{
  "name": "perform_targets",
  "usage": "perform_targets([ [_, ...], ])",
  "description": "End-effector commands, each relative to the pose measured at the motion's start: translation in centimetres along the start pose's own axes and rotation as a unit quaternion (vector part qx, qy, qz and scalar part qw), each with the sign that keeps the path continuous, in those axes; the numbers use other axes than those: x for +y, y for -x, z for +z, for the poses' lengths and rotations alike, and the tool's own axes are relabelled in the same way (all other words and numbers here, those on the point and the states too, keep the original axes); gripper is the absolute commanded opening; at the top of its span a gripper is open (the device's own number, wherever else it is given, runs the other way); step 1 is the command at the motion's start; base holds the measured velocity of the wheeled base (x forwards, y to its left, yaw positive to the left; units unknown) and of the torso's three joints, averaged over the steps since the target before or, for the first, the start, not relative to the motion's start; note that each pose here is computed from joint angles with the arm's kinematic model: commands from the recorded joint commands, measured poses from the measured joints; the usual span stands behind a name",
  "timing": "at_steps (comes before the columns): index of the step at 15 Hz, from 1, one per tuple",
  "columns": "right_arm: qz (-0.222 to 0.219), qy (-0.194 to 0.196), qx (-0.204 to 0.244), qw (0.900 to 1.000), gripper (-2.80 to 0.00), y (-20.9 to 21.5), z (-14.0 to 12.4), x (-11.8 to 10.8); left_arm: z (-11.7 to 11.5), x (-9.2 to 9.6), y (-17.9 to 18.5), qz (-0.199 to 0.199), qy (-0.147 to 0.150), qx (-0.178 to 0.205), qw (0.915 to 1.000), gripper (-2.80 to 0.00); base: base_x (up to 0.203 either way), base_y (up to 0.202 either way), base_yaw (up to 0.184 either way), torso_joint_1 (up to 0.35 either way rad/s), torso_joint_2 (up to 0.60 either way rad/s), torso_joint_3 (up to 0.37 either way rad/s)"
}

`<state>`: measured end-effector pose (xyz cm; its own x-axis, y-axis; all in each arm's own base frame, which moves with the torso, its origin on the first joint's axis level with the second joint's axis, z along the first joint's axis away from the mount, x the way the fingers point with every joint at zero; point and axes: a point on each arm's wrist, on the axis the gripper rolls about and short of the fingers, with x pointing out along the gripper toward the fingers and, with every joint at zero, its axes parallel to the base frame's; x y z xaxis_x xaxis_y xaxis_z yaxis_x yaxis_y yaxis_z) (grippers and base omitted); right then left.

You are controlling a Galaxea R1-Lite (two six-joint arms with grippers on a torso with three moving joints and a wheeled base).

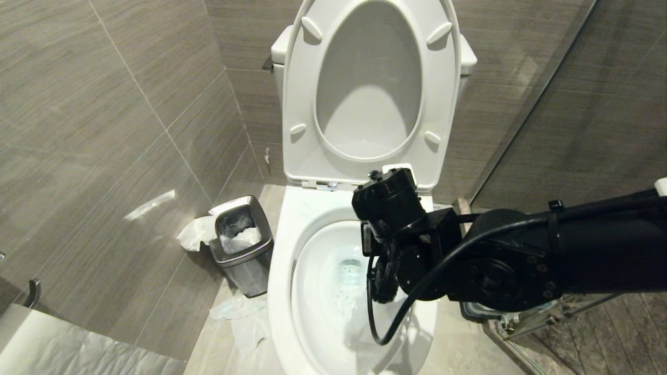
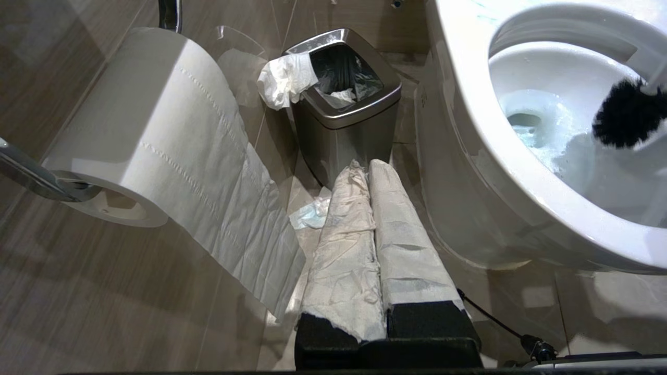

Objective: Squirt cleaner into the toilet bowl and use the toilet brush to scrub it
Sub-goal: Scrub the toilet bowl

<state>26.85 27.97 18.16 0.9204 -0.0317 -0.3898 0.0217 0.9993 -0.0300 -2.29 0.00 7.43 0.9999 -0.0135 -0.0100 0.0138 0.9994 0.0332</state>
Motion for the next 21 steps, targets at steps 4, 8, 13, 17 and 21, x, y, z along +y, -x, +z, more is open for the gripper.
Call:
perform_targets([
  [4, -0.010, -0.033, -0.017, 0.999, -2.80, -2.4, 2.3, -0.6, 0.0, 0.0, 0.0, 0.000, 0.000, 0.001, 1.0000, -2.80, 0.000, 0.000, 0.000, 0.000, 0.00, 0.000],
  [8, -0.006, -0.044, -0.037, 0.998, -2.80, -5.7, 3.8, 1.3, -0.1, 0.0, 0.0, 0.000, 0.000, 0.002, 1.0000, -2.80, 0.000, 0.000, 0.000, 0.000, 0.00, 0.000],
  [13, 0.018, -0.037, -0.051, 0.998, -2.80, -6.0, 4.8, 4.3, -0.1, 0.0, 0.0, 0.000, 0.000, 0.002, 1.0000, -2.80, 0.000, 0.000, 0.000, 0.000, 0.00, 0.000],
  [17, 0.054, -0.018, -0.048, 0.997, -2.80, -3.7, 4.3, 7.3, -0.1, 0.0, 0.0, 0.000, 0.000, 0.002, 1.0000, -2.80, 0.000, 0.000, 0.000, 0.000, 0.00, 0.000],
  [21, 0.084, -0.012, -0.050, 0.995, -2.80, -0.9, 4.0, 8.8, -0.1, 0.0, 0.0, 0.000, 0.000, 0.002, 1.0000, -2.80, 0.000, 0.000, 0.000, 0.000, 0.00, 0.000],
])
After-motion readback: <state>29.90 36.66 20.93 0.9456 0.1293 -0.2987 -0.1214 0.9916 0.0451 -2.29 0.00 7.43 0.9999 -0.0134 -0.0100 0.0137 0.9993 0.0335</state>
